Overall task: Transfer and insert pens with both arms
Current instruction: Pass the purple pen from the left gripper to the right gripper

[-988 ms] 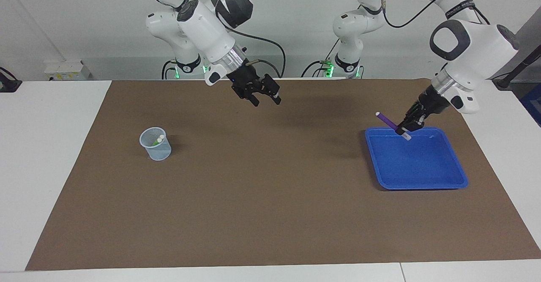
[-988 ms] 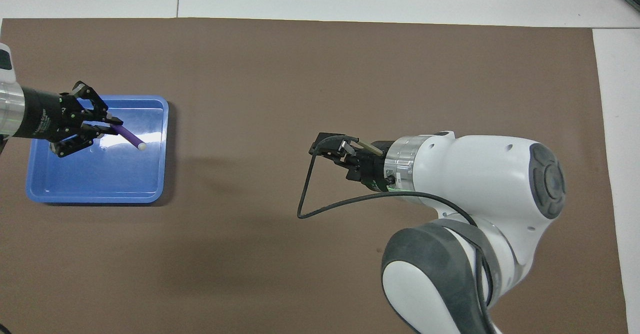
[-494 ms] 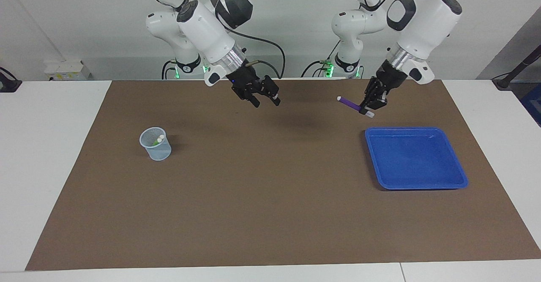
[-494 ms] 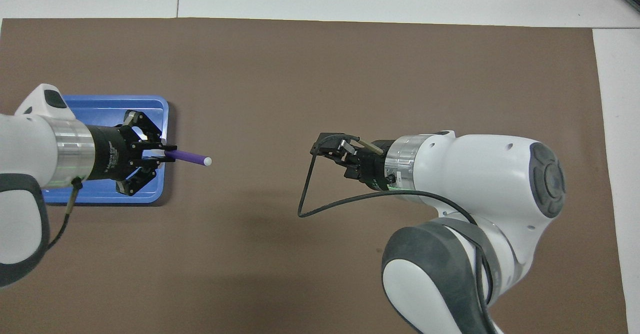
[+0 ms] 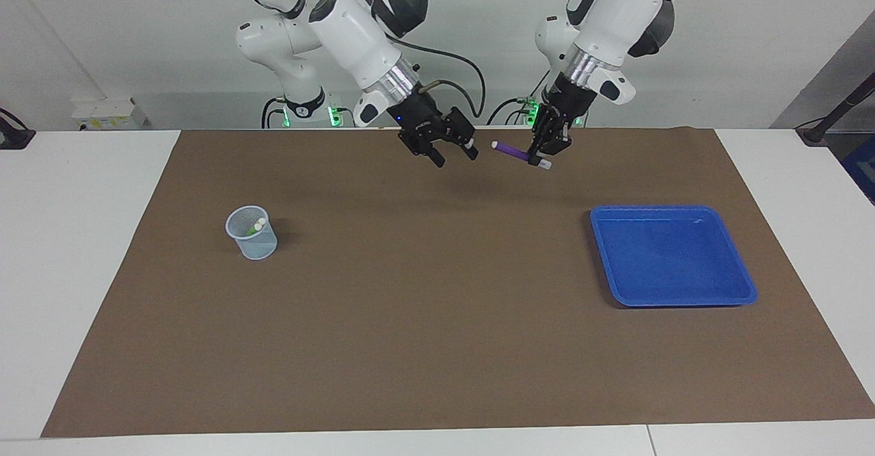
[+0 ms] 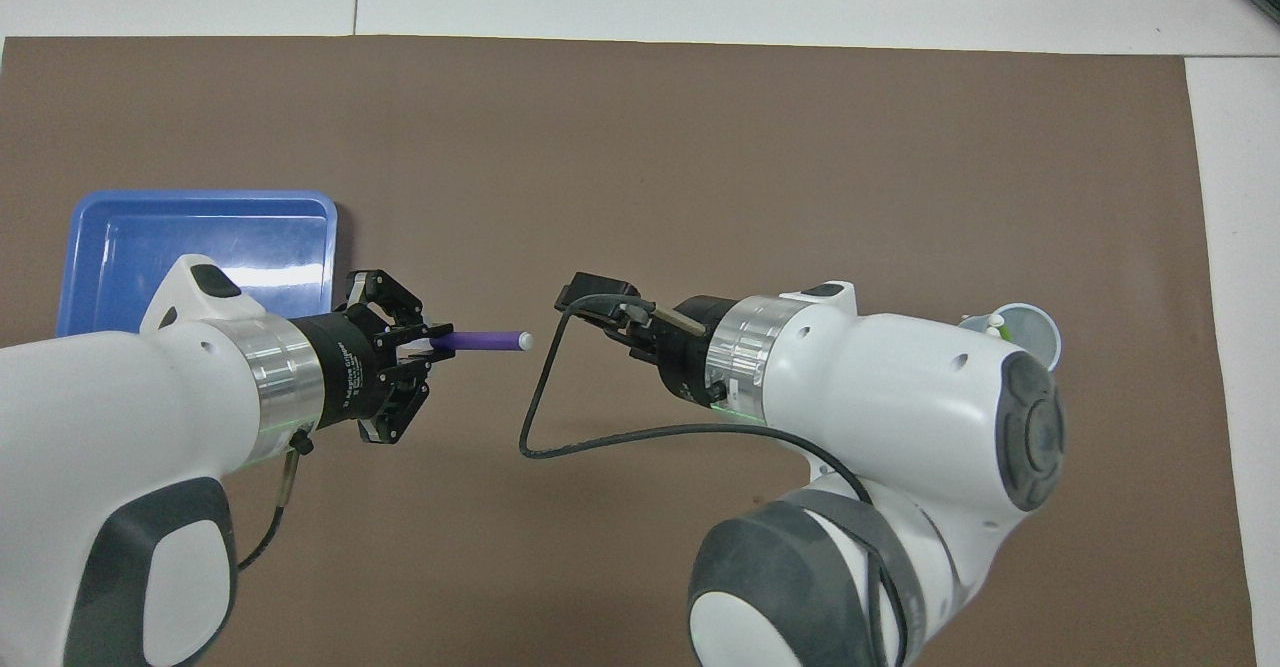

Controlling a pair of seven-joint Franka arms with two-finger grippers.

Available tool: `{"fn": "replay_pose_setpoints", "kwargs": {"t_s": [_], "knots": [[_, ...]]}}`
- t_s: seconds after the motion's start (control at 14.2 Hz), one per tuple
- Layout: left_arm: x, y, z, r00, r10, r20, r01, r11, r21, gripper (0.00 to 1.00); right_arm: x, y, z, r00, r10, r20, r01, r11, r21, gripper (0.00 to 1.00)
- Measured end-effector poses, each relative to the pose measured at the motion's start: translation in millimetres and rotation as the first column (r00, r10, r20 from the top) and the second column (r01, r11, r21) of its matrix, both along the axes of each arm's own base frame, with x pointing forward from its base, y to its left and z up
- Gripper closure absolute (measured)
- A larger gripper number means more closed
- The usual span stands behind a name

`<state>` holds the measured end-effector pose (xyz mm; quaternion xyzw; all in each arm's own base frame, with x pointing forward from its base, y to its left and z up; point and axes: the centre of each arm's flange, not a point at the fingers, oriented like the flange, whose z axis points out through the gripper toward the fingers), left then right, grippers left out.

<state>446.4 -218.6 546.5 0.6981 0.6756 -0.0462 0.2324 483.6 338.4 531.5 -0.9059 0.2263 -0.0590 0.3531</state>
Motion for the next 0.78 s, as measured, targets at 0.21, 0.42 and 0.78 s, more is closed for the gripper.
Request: {"fn": "replay_pose_setpoints", "kwargs": {"t_s": [0.21,0.42,0.78], "knots": [[-8,-8,-10,0.999,0.032,0.006,-0.031,0.998,-0.055,0.83,-1.5,4,3,1.000,-0.017,0.000,0.017,1.000,0.012,0.00],[-8,-8,-8,0.999,0.051,0.008,-0.050,0.995,-0.085,0.83,-9.9,16,5,1.000,-0.005,-0.007,0.005,1.000,0.019,0.09],[-9,-7,-10,0.998,0.056,0.004,-0.055,0.995,-0.087,0.83,-14.3,22,6,1.000,0.002,-0.003,-0.002,1.000,0.023,0.20]]}}
